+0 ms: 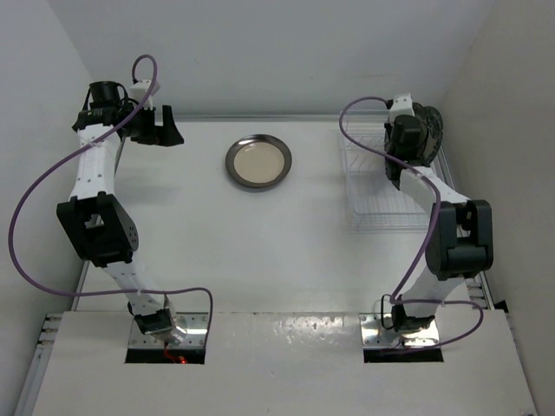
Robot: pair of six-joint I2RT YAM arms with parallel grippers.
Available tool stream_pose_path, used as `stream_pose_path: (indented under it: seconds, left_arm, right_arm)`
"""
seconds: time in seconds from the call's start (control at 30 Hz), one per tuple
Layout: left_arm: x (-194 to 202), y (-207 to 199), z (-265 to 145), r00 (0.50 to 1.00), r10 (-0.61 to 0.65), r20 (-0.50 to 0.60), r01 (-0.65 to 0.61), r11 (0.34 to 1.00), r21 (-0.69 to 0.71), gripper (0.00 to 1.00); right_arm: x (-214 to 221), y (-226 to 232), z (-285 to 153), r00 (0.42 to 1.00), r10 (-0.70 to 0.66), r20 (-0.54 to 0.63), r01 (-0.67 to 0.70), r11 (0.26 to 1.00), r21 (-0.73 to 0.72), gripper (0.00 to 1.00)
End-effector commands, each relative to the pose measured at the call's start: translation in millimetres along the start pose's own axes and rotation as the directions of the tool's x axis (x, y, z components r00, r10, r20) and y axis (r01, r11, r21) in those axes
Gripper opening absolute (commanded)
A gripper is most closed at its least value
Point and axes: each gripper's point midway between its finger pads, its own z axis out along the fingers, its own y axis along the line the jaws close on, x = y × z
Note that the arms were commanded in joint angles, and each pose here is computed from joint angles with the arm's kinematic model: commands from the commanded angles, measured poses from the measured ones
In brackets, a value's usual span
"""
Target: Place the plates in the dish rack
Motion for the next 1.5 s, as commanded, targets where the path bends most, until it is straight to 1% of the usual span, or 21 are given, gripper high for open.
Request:
stream_pose_path:
  seconds: [0.0, 0.13, 0.37, 0.47, 0.57, 0.7, 0.77, 0.83, 0.87, 0.93, 0.97, 1.03, 1.07, 1.1, 1.13, 1.17, 1.23, 1.27, 1.3, 1.37, 1.47]
  left_arm:
    - [-7.2, 1.3, -0.2, 1.000, 0.005, 0.028, -0.006, 1.000, 0.017, 1.00]
    - [-7.2, 1.3, -0.2, 1.000, 0.005, 0.028, -0.006, 1.000, 0.017, 1.00]
    - [-0.5, 3.4, 5.0, 1.000, -0.007, 0.011, 0.007, 1.000, 0.021, 1.00]
    - [6.6, 2.7, 11.8, 1.000, -0.013, -0.011, 0.013, 1.000, 0.022, 1.00]
    - [8.4, -4.6, 16.2, 0.999, 0.019, -0.026, -0.018, 0.999, 0.030, 1.00]
    - [8.4, -7.3, 18.3, 0.999, 0.035, -0.031, -0.034, 0.999, 0.030, 1.00]
    - [8.4, -7.3, 18.3, 0.999, 0.035, -0.031, -0.034, 0.999, 0.030, 1.00]
    - [10.4, -8.0, 18.0, 0.999, 0.029, -0.038, -0.028, 0.999, 0.031, 1.00]
    - [10.4, -8.0, 18.0, 0.999, 0.029, -0.038, -0.028, 0.999, 0.031, 1.00]
    - [10.8, -6.0, 17.9, 0.998, 0.039, -0.041, -0.038, 0.999, 0.023, 1.00]
    - [11.2, -4.5, 17.8, 0.998, 0.039, -0.043, -0.038, 0.999, 0.014, 1.00]
    - [11.2, -4.4, 17.8, 0.998, 0.039, -0.043, -0.038, 0.999, 0.014, 1.00]
    - [8.3, -6.2, 14.3, 0.998, 0.045, -0.035, -0.044, 0.999, 0.012, 1.00]
    - [11.6, -6.1, 15.5, 0.998, 0.040, -0.042, -0.039, 0.999, 0.014, 1.00]
    - [9.2, -6.3, 12.0, 0.998, 0.045, -0.036, -0.045, 0.999, 0.003, 1.00]
    - [12.6, -6.2, 13.2, 0.998, 0.041, -0.043, -0.040, 0.999, 0.005, 1.00]
    - [14.2, -6.1, 10.7, 0.998, 0.050, -0.046, -0.050, 0.999, -0.004, 1.00]
    - [16.3, -8.1, 8.4, 0.998, 0.049, -0.047, -0.049, 0.999, -0.003, 1.00]
    - [13.1, -9.7, 4.5, 0.997, 0.065, -0.038, -0.065, 0.998, -0.006, 1.00]
    - [20.8, -9.4, 4.9, 0.997, 0.056, -0.054, -0.056, 0.998, -0.011, 1.00]
    - [26.6, -10.6, 4.5, 0.996, 0.058, -0.064, -0.059, 0.998, -0.007, 1.00]
  right_arm:
    - [-60.6, -47.9, -26.4, 0.962, 0.180, 0.207, -0.210, 0.969, 0.133, 0.00]
    - [-44.7, -39.0, -26.6, 0.964, 0.202, 0.172, -0.226, 0.966, 0.128, 0.02]
    - [-61.7, -46.3, -26.1, 0.967, 0.176, 0.186, -0.201, 0.972, 0.121, 0.51]
    - [-76.5, -53.0, -27.5, 0.967, 0.154, 0.202, -0.182, 0.975, 0.127, 0.59]
    - [-98.9, -67.2, -37.2, 0.954, 0.184, 0.237, -0.220, 0.967, 0.132, 0.73]
    - [-120.1, -75.5, -50.9, 0.935, 0.237, 0.262, -0.271, 0.957, 0.102, 0.83]
    - [-125.9, -73.6, -58.1, 0.942, 0.238, 0.237, -0.262, 0.962, 0.078, 0.85]
    - [-151.0, -76.2, -74.1, 0.923, 0.283, 0.260, -0.306, 0.951, 0.052, 0.88]
    - [-140.9, -49.5, -82.4, 0.932, 0.313, 0.181, -0.316, 0.949, -0.009, 0.90]
    - [-143.5, -24.1, -96.1, 0.908, 0.389, 0.154, -0.374, 0.920, -0.114, 0.91]
    - [-154.2, 11.7, -110.8, 0.888, 0.438, 0.141, -0.400, 0.886, -0.235, 0.93]
    - [-131.8, 63.0, -117.2, 0.868, 0.495, 0.033, -0.457, 0.823, -0.338, 0.93]
    - [-139.1, 109.2, -137.6, 0.836, 0.549, -0.031, -0.500, 0.735, -0.458, 0.93]
    - [-115.8, 144.9, -131.1, 0.848, 0.519, -0.109, -0.502, 0.721, -0.477, 0.93]
    - [-113.1, 161.1, -133.3, 0.839, 0.525, -0.144, -0.521, 0.698, -0.491, 0.93]
    - [-115.3, 191.3, -148.7, 0.795, 0.566, -0.220, -0.587, 0.624, -0.515, 0.93]
    - [-97.6, 237.5, -145.2, 0.764, 0.557, -0.325, -0.637, 0.570, -0.519, 0.92]
    - [-94.0, 257.9, -142.7, 0.663, 0.626, -0.411, -0.742, 0.475, -0.473, 0.92]
    - [-76.7, 274.1, -136.3, 0.642, 0.622, -0.449, -0.764, 0.468, -0.443, 0.89]
    - [-61.3, 292.2, -125.1, 0.537, 0.671, -0.511, -0.843, 0.408, -0.350, 0.87]
    - [-35.8, 313.8, -106.9, 0.464, 0.683, -0.565, -0.883, 0.405, -0.236, 0.86]
